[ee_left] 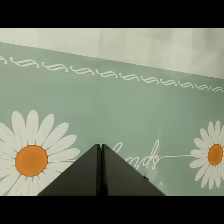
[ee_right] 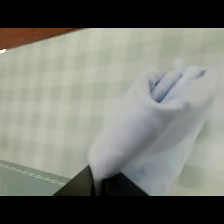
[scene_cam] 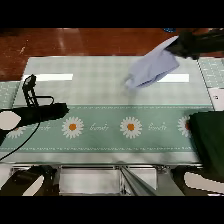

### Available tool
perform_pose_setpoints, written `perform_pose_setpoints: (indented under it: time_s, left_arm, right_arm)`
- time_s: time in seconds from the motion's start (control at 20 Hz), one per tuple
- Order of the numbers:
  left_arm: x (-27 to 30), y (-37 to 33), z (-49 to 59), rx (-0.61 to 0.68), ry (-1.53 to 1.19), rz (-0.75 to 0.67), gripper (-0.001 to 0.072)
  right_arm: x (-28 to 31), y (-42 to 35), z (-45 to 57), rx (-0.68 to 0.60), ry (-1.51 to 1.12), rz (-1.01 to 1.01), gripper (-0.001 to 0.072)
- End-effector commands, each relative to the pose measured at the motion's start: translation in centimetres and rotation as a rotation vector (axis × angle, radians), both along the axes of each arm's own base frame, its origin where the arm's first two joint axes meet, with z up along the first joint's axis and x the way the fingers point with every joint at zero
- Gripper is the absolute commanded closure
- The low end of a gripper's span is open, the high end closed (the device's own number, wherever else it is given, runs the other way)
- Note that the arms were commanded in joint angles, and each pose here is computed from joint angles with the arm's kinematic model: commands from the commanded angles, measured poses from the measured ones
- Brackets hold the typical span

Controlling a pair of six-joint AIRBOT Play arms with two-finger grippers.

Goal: Fold the shirts.

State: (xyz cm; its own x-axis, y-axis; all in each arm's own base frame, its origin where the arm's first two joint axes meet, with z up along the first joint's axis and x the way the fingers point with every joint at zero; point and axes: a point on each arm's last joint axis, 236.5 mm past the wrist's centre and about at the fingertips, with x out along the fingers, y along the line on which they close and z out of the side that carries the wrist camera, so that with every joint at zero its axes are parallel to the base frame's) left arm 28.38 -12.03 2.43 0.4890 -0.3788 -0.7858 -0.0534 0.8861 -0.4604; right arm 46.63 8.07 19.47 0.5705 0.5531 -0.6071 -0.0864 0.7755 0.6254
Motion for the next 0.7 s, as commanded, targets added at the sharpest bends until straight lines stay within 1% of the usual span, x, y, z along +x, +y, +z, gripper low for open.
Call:
perform_pose_setpoints:
  time_s: [0.0, 0.15, 0.25, 0.4, 0.5, 0.65]
  left_arm:
    - [0.0, -0.3, -0.1, -0.017, 0.01, 0.001, 0.069]
    - [-0.1, -0.7, 0.1, -0.039, 0.015, 0.002, 0.069]
    - [-0.6, -1.5, 0.2, -0.078, 0.041, -0.002, 0.069]
    - [-1.2, -2.3, 0.3, -0.101, 0.052, -0.041, 0.0689]
    - [-1.2, -2.3, 0.3, -0.101, 0.051, -0.041, 0.0689]
    - [-1.2, -2.4, 0.3, -0.094, 0.045, -0.054, 0.069]
  right_arm:
    - [-2.3, -8.1, 3.4, -0.045, 0.026, -0.17, 0.0689]
    - [-5.4, -14.2, 4.8, -0.033, 0.06, -0.324, 0.0689]
    - [-7.5, -17.4, 5.7, -0.027, 0.069, -0.423, 0.0689]
    - [-11.2, -21.1, 5.8, -0.025, 0.126, -0.538, 0.0689]
    - [-14.6, -23.3, 4.4, -0.075, 0.226, -0.599, 0.0689]
    - [-22.0, -27.2, 1.8, -0.249, 0.457, -0.72, 0.0689]
